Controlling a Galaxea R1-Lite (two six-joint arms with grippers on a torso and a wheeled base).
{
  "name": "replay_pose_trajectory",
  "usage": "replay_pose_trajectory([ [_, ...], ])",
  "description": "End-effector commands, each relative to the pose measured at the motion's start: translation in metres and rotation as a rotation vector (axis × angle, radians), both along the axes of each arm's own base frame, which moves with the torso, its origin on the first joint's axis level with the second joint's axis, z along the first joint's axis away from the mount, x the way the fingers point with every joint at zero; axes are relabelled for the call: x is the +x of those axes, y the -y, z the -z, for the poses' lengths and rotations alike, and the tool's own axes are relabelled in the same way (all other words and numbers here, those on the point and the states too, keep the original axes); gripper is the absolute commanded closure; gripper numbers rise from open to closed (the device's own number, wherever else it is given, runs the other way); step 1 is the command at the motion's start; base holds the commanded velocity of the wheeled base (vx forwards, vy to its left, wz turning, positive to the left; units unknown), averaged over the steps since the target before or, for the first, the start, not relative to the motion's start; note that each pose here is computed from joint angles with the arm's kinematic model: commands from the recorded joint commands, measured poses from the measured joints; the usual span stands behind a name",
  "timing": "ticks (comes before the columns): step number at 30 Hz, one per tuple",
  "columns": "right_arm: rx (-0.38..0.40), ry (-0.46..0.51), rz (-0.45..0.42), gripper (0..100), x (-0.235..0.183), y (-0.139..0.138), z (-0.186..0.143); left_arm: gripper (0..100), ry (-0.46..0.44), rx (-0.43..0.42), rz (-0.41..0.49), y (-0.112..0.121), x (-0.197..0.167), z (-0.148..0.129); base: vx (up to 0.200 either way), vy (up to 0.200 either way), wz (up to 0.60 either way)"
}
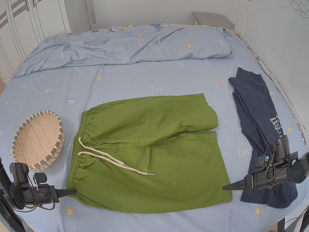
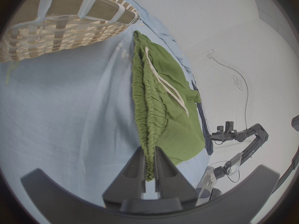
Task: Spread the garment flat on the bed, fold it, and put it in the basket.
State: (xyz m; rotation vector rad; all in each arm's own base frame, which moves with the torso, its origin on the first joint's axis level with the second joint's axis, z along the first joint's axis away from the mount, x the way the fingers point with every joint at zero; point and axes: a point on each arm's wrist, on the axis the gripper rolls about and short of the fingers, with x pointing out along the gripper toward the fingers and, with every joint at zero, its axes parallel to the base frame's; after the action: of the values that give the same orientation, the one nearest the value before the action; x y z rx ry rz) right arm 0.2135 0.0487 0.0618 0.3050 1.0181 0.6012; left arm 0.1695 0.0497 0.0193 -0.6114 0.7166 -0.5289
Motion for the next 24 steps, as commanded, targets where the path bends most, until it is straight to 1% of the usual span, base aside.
replay_pose_trajectory([
  [1,-0.006,-0.066,-0.020,0,-0.006,-0.002,0.020,100,-0.019,-0.007,0.002,0.002,-0.003,0.002,0.000,0.000,0.00],
  [8,0.049,-0.097,-0.061,0,-0.009,-0.005,0.024,100,-0.016,-0.007,0.004,0.002,-0.003,0.002,0.000,0.000,0.00],
  [10,0.070,-0.119,-0.089,0,-0.011,-0.008,0.026,100,-0.014,-0.007,-0.001,0.000,-0.002,0.002,0.000,0.000,0.00],
  [13,0.067,-0.139,-0.111,0,-0.013,-0.012,0.030,100,-0.015,-0.008,0.004,0.001,-0.002,0.002,0.000,0.000,0.00],
  [17,0.071,-0.142,-0.128,0,-0.013,-0.016,0.032,100,-0.018,-0.009,0.007,0.002,-0.002,0.003,0.000,0.000,0.00],
  [24,0.086,-0.123,-0.111,0,-0.006,-0.013,0.036,100,-0.018,-0.009,0.007,0.002,-0.002,0.003,0.000,0.000,0.00],
])
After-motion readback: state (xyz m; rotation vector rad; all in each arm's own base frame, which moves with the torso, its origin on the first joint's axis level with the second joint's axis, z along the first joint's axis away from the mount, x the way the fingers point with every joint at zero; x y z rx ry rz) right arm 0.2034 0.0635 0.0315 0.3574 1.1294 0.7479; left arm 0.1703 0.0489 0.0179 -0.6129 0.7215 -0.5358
